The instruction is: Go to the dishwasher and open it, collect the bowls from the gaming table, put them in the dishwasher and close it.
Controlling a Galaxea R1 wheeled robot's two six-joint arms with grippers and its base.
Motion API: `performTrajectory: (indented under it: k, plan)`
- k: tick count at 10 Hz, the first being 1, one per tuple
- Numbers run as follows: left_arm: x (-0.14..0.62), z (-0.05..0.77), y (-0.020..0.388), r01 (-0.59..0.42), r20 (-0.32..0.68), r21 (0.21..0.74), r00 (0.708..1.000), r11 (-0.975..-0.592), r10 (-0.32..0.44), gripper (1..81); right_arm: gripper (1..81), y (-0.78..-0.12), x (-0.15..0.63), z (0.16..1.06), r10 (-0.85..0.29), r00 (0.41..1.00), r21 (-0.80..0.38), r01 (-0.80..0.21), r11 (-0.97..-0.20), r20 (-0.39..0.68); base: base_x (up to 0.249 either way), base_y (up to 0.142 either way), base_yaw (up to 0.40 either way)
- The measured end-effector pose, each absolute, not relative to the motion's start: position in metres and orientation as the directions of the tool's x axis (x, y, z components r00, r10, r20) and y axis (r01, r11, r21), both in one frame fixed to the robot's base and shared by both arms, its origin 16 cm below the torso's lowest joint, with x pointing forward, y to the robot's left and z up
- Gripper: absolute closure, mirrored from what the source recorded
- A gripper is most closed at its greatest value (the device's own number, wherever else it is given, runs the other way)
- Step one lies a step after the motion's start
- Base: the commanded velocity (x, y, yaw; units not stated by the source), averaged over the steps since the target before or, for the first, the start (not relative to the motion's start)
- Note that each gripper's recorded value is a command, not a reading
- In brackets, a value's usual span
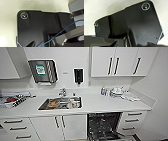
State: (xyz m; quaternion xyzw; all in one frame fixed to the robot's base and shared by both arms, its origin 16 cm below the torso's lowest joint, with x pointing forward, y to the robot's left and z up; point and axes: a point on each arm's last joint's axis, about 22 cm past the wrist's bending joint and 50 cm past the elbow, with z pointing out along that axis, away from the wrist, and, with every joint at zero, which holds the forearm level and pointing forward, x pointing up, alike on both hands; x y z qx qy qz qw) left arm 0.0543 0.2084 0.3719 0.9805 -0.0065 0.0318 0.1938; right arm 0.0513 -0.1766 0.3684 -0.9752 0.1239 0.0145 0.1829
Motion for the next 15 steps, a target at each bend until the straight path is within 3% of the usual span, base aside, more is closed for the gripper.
performTrajectory:
  k: [4,9,15]
  plan:
    - [0.032,0.386,0.201,-0.019,0.047,0.375,0.999,-0.927,-0.001,1.0,1.0,-0.177,0.025,0.384,-0.237,0.967,-0.346,-0.256,-0.903,-0.096,0.000,0.000,0.000]
    - [0.037,0.406,0.202,-0.048,0.120,0.372,0.993,-0.927,-0.003,1.0,1.0,-0.177,0.033,0.404,-0.237,0.971,-0.365,-0.228,-0.903,-0.021,0.000,0.000,0.000]
    - [-0.013,0.416,0.202,-0.030,0.071,0.373,0.997,-0.927,-0.004,1.0,1.0,-0.177,-0.018,0.415,-0.236,0.969,-0.353,-0.246,-0.903,-0.070,0.000,0.000,0.000]
